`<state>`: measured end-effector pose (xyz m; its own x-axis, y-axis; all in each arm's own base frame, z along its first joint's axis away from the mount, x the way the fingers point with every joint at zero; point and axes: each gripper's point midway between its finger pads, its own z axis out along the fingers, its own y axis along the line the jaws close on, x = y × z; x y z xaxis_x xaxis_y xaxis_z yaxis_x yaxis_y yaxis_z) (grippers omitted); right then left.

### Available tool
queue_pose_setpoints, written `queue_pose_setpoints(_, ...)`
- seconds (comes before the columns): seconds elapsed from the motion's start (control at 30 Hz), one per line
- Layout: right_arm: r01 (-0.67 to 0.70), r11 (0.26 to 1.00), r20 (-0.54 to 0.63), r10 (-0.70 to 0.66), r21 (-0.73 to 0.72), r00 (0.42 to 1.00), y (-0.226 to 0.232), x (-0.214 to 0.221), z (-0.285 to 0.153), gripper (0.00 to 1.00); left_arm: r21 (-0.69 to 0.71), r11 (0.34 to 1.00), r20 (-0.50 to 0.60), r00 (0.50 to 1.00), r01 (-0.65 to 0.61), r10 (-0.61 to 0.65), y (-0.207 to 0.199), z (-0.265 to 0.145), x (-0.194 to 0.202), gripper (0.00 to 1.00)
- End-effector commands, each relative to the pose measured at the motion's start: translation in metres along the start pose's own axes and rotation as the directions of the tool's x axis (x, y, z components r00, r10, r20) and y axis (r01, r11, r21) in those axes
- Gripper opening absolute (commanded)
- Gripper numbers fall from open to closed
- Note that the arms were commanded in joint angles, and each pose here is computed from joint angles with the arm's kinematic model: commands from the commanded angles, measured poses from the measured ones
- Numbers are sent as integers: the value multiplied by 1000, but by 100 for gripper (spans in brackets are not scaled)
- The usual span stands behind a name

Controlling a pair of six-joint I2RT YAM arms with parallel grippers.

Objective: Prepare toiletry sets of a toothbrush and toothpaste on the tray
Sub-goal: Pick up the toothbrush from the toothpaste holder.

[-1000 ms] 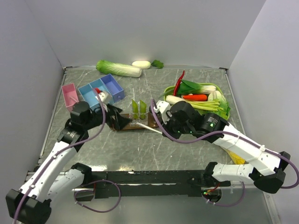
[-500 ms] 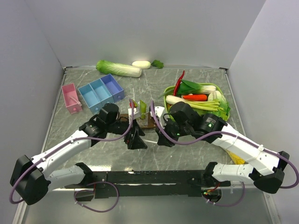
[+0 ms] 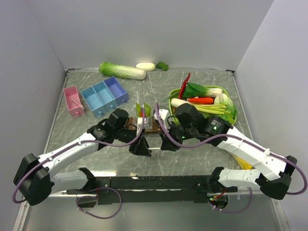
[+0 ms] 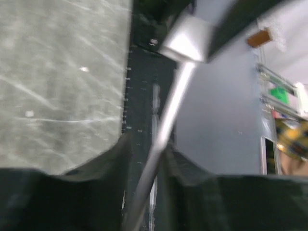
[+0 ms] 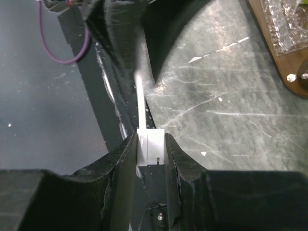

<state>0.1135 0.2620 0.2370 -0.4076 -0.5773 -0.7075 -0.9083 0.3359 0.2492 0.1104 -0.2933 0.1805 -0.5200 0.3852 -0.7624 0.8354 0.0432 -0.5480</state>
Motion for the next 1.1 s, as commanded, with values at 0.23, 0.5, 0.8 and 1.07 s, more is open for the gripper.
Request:
queue_pose_setpoints(0.23, -32, 999, 99, 34, -15, 995, -7, -12, 5, 0, 118, 987, 50, 994, -105, 100, -31, -5, -21, 1)
queue_pose_setpoints(0.5, -104, 994, 252, 106, -23, 962, -15, -32, -5, 53, 78, 986, 100, 985, -150, 142, -34, -10, -30, 1)
queue_pose_setpoints(0.8, -132, 988, 429, 154, -79, 890, -17, -49, -35, 69, 43, 981, 148, 972, -191, 183, -39, -17, -39, 1)
queue_pose_setpoints(1.07, -265, 964, 533, 221, 7, 817, -41, -53, -63, 74, -13, 983, 152, 971, -184, 184, -29, -16, -41, 1)
